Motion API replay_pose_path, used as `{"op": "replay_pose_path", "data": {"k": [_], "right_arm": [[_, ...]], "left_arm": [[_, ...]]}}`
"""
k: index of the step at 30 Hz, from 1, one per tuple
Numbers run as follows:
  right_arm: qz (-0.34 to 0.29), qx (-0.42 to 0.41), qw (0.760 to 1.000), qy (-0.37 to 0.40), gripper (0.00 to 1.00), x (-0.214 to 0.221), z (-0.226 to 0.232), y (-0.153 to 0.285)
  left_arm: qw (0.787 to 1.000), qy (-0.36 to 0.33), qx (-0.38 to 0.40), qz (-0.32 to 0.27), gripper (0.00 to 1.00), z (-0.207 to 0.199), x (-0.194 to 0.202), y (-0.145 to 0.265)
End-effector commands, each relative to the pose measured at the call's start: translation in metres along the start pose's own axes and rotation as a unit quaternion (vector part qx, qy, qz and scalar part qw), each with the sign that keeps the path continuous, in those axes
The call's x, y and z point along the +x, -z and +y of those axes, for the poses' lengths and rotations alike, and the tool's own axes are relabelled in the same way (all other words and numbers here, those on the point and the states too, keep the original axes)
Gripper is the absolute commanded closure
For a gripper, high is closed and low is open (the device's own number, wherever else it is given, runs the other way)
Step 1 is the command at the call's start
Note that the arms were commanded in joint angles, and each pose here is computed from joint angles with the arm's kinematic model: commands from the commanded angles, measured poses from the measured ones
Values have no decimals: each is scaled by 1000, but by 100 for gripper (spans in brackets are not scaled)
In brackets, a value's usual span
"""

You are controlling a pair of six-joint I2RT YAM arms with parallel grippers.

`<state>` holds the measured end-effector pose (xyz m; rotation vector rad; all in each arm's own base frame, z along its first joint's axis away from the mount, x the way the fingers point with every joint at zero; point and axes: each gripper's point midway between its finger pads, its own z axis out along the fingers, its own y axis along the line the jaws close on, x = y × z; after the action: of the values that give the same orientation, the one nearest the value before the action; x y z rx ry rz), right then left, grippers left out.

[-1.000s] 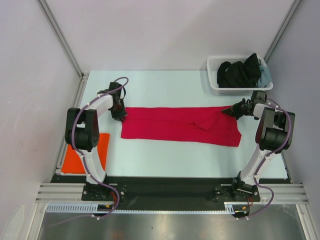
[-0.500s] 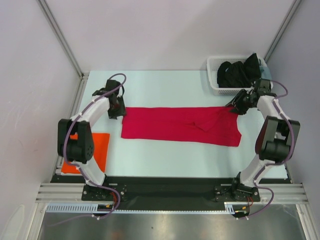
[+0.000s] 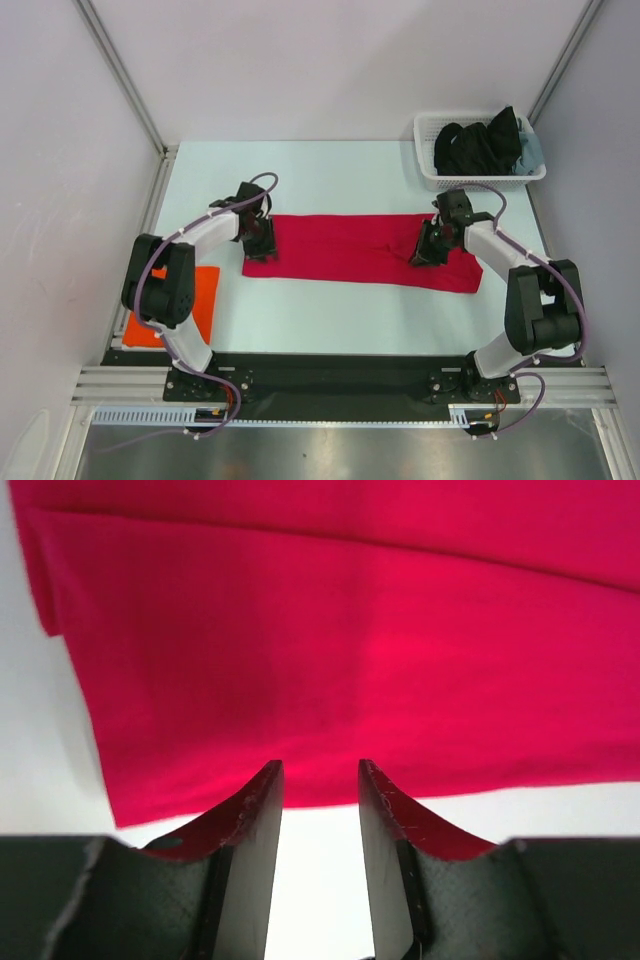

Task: Fold and stack the t-shirts
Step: Fold the tshirt

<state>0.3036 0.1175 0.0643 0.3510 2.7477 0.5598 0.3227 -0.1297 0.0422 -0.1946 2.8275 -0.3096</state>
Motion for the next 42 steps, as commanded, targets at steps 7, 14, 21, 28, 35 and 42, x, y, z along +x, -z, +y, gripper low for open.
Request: {"op": "replay_pose_path", "data": {"k": [7, 14, 21, 28, 35, 42], "right_arm": [[-17, 36, 999, 32, 77, -10, -10, -22], [-12, 34, 998, 44, 77, -16, -4, -39], [-33, 34, 997, 61, 76, -62, 14, -51], [-24, 49, 996, 69, 73, -94, 21, -61], [-51, 22, 996, 66, 69, -118, 21, -61], [-75, 50, 992, 88, 61, -117, 12, -4]], "left_arm": [[1000, 13, 19, 11, 60, -1, 0, -14], [1000, 12, 11, -1, 59, 4, -6, -4], [1000, 19, 7, 3, 59, 7, -2, -4], [1000, 21, 3, 3, 59, 9, 2, 0], [999, 30, 11, 3, 59, 5, 2, 3], [999, 38, 25, -5, 59, 1, 2, 8]]}}
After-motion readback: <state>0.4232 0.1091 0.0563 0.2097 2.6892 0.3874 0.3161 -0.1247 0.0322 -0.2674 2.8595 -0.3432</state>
